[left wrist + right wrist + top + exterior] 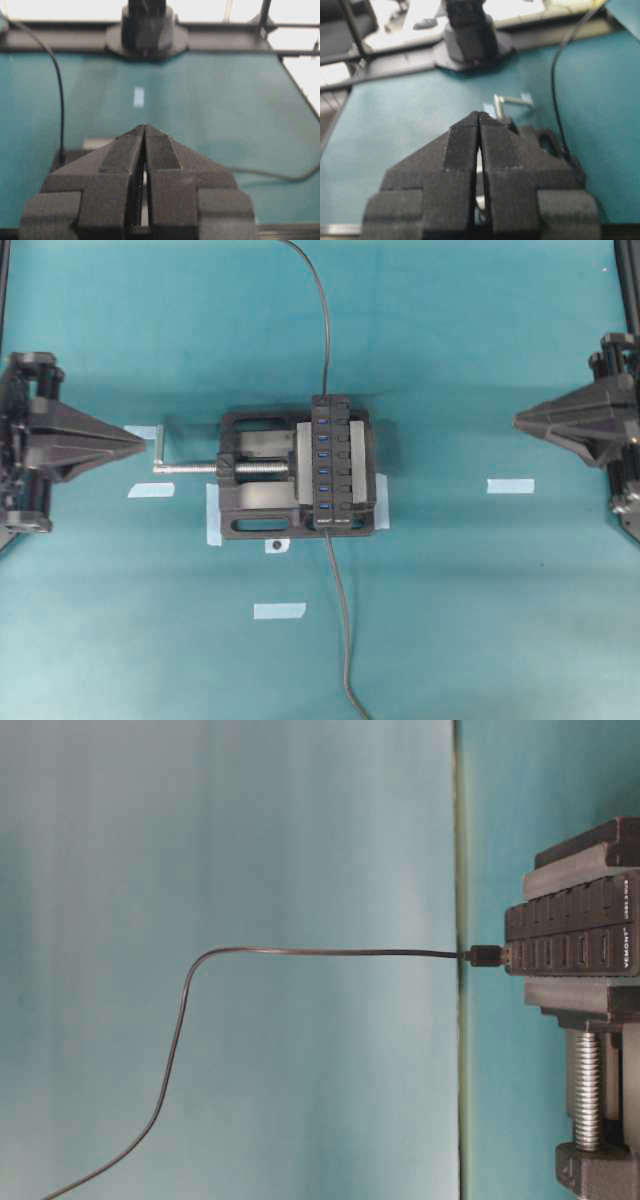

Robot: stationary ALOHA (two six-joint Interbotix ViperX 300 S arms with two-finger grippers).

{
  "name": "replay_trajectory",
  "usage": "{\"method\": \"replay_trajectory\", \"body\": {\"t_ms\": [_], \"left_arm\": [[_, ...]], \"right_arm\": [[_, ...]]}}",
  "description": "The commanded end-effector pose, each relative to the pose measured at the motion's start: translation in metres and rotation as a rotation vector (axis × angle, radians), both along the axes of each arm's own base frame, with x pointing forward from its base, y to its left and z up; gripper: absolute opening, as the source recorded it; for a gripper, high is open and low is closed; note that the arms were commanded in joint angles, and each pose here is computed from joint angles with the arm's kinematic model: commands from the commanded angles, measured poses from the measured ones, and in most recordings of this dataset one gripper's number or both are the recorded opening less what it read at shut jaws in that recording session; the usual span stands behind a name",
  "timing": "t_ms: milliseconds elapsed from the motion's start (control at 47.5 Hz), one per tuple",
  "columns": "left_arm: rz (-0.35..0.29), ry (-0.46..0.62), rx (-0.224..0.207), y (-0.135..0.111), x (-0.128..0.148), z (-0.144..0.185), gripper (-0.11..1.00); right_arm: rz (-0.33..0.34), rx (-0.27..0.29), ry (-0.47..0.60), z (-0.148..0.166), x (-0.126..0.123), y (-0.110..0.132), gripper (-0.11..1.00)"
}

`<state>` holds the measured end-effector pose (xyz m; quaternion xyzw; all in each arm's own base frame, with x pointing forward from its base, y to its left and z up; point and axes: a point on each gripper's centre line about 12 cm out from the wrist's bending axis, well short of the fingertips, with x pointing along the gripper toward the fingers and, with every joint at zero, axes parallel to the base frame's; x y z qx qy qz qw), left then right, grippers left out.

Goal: Insert the USB into the second port from the front of the fixed hub.
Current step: 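Raise the right gripper and swing it over the clamped USB hub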

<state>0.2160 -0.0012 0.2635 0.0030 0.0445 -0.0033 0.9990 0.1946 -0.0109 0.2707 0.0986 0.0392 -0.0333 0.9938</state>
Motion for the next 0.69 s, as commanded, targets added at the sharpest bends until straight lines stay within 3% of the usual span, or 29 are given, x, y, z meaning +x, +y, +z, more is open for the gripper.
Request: {"method": "replay_trajectory", "body": {"t_ms": [0,232,463,674], "left_arm": [[0.001,0.002,0.000,0.000,0.005,0.008,0.00],[-0.009,0.061,-0.007,-0.002,0.005,0.002,0.00],[-0.021,0.123,-0.014,-0.005,0.007,-0.001,0.00],[-0.021,0.192,-0.016,-0.006,0.012,-0.008,0.00]], "right_arm": [[-0.018,0.011,0.025,0.010,0.004,-0.004,0.02],[-0.057,0.026,0.164,-0.006,0.008,-0.012,0.02],[-0.061,0.033,0.234,-0.016,0.019,-0.015,0.02],[-0.055,0.010,0.316,-0.025,0.035,-0.017,0.02]]}}
